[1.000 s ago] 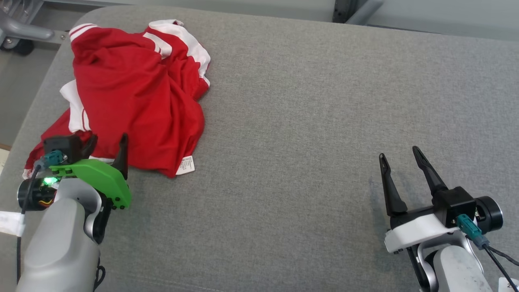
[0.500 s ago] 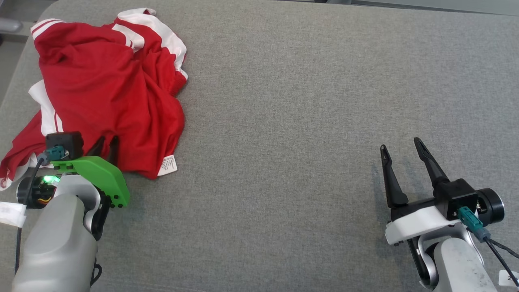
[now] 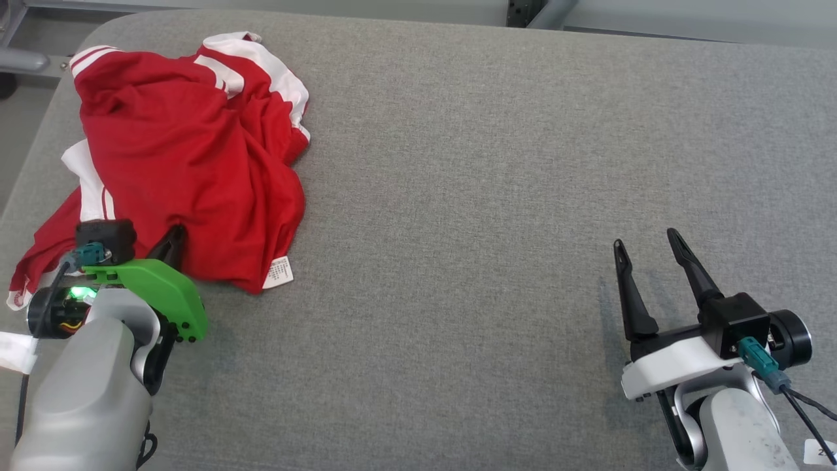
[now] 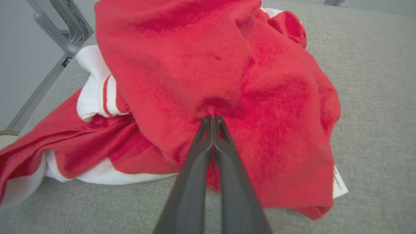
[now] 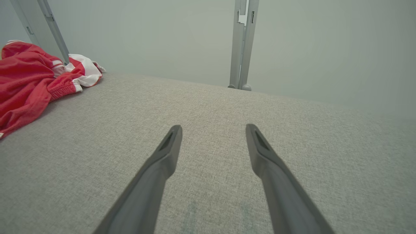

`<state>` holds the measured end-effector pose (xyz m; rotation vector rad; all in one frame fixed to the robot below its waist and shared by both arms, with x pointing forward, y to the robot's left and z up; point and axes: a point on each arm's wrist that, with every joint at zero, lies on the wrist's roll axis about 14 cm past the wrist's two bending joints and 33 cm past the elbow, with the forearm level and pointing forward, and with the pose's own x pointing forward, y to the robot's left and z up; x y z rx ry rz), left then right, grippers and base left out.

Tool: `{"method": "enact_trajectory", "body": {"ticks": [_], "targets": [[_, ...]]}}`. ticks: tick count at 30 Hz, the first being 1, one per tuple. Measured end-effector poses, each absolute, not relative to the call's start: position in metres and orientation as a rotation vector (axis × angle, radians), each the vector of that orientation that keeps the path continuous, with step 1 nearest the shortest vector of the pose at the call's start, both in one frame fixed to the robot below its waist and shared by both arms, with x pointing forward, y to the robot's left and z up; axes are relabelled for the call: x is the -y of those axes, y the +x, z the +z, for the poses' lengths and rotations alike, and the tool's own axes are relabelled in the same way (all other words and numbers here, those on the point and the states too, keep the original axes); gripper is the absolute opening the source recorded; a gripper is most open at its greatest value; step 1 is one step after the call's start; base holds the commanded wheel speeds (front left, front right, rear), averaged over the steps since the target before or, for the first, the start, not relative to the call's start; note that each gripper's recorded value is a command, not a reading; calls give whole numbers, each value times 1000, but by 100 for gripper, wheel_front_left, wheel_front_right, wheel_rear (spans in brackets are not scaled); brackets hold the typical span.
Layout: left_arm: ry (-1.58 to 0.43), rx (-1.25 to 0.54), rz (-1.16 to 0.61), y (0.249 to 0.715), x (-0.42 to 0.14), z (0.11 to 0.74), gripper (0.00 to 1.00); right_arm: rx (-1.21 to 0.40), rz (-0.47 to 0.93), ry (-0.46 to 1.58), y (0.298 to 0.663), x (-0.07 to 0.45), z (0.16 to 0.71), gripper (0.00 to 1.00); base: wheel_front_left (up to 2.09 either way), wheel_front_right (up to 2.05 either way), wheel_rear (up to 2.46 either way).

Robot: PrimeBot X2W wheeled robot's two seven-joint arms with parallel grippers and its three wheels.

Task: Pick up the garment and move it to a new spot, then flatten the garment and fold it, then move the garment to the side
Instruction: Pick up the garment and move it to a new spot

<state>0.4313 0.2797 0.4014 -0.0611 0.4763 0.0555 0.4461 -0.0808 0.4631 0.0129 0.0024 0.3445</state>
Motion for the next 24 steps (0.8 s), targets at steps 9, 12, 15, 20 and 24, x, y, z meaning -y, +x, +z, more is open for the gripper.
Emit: {"method": "enact_trajectory", "body": {"ticks": [9,12,15,20,24], "targets": [[-88,-308,30,443,-276,443,0,9,347,12,440,80,470,100,0,0,0],[-105,-244,11,449,-269,460,0,16,349,12,439,80,473,100,0,0,0],[-130,-174,-12,457,-260,479,0,23,348,16,438,80,476,100,0,0,0],[-211,-45,-100,474,-223,517,0,26,326,20,433,88,479,100,0,0,0],[-303,13,-198,480,-182,538,0,25,299,24,429,98,479,100,0,0,0]]}}
